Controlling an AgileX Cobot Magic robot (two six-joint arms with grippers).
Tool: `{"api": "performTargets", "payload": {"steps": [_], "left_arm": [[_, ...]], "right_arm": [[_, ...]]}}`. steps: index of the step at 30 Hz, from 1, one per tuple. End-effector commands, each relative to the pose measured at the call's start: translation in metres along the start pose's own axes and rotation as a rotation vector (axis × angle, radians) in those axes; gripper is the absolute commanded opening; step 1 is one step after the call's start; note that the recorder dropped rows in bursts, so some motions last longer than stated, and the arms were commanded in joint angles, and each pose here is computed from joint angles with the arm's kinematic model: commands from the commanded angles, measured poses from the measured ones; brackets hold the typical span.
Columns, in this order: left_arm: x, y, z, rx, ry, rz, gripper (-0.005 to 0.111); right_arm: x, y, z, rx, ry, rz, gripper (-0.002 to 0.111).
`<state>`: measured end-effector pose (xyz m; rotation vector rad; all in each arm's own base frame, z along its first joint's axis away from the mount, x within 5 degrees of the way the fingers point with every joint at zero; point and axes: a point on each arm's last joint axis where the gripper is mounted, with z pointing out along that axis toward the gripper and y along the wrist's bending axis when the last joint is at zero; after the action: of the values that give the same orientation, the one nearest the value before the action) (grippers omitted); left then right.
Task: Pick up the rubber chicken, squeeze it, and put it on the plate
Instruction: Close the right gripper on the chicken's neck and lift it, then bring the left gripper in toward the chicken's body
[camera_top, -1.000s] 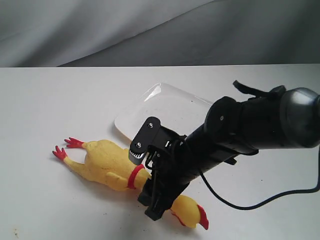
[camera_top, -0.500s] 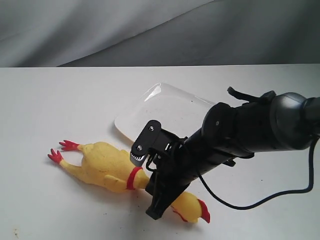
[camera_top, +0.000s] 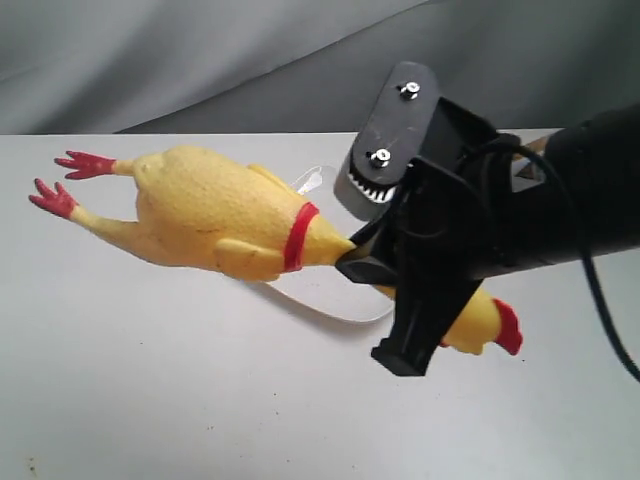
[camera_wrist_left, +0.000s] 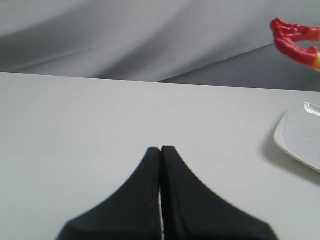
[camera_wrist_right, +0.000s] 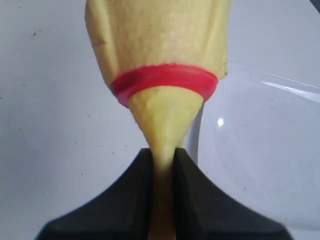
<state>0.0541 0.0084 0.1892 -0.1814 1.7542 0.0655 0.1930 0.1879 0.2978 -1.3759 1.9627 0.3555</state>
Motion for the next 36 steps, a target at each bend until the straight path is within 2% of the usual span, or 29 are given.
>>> {"api": "performTargets", "payload": {"steps": [1,3,6,7,10,14,19,21,23,25,26,27,28,29,30,31,32,33,34,35,36], "left_arm": [[0.001,0.000,0.000,-0.001,-0.002,-0.006,0.000],[0.001,0.000,0.000,-0.001,-0.002,-0.006,0.000],[-0.006,0.001,0.000,-0.011,-0.084,0.098,0.000],[-0.011,0.000,-0.001,-0.005,-0.133,0.085,0.000],[-0.023,-0.002,-0.003,0.033,-0.271,-0.070,0.000],[-0.036,-0.003,-0.008,0.046,-0.419,-0.056,0.000],[-0.043,-0.004,-0.011,0.055,-0.509,-0.055,0.000],[-0.049,-0.004,-0.015,0.062,-0.583,-0.050,0.000],[-0.056,-0.005,-0.020,0.084,-0.681,-0.083,0.000],[-0.057,-0.005,-0.021,0.132,-0.687,-0.211,0.000],[-0.056,-0.005,-0.020,0.174,-0.660,-0.336,0.000],[-0.055,-0.006,-0.019,0.201,-0.642,-0.394,0.000],[-0.053,-0.011,-0.019,0.245,-0.616,-0.351,0.000],[-0.053,-0.016,-0.019,0.274,-0.615,-0.257,0.000],[-0.054,-0.030,-0.025,0.381,-0.657,-0.045,0.002],[-0.051,-0.049,-0.035,0.553,-0.727,0.195,0.008],[-0.047,-0.058,-0.039,0.636,-0.727,0.325,0.013],[-0.052,-0.068,-0.043,0.739,-0.662,0.439,0.023],[-0.058,-0.069,-0.043,0.764,-0.619,0.423,0.029],[-0.073,-0.071,-0.041,0.784,-0.581,0.429,0.041],[-0.081,-0.073,-0.041,0.782,-0.565,0.490,0.048]], "right_arm": [[0.000,0.005,-0.033,0.032,-0.017,0.012,0.000],[-0.001,0.007,-0.043,0.043,-0.045,0.042,0.000],[-0.001,0.008,-0.045,0.039,-0.047,0.057,0.000],[-0.001,0.008,-0.045,0.034,-0.050,0.064,0.000],[-0.002,0.009,-0.045,0.021,-0.060,0.082,0.000],[-0.003,0.012,-0.045,-0.008,-0.065,0.112,0.000],[0.001,0.018,-0.045,-0.071,-0.025,0.139,0.000],[0.001,0.020,-0.045,-0.092,-0.015,0.150,0.000],[0.001,0.022,-0.046,-0.117,-0.022,0.175,0.000],[-0.001,0.023,-0.046,-0.135,-0.035,0.198,0.000],[-0.001,0.023,-0.046,-0.136,-0.036,0.200,0.000],[-0.001,0.024,-0.046,-0.137,-0.034,0.199,0.000],[0.000,0.024,-0.046,-0.146,-0.026,0.178,0.000],[0.001,0.025,-0.046,-0.151,-0.020,0.161,0.000],[0.001,0.026,-0.046,-0.159,-0.012,0.144,0.000],[0.001,0.026,-0.046,-0.157,-0.011,0.142,0.000],[0.001,0.026,-0.046,-0.157,-0.011,0.142,0.000],[0.001,0.026,-0.046,-0.157,-0.011,0.142,0.000],[0.001,0.026,-0.046,-0.157,-0.011,0.142,0.000],[0.001,0.026,-0.046,-0.157,-0.010,0.146,0.000],[0.002,0.025,-0.046,-0.156,-0.010,0.146,0.000]]}}
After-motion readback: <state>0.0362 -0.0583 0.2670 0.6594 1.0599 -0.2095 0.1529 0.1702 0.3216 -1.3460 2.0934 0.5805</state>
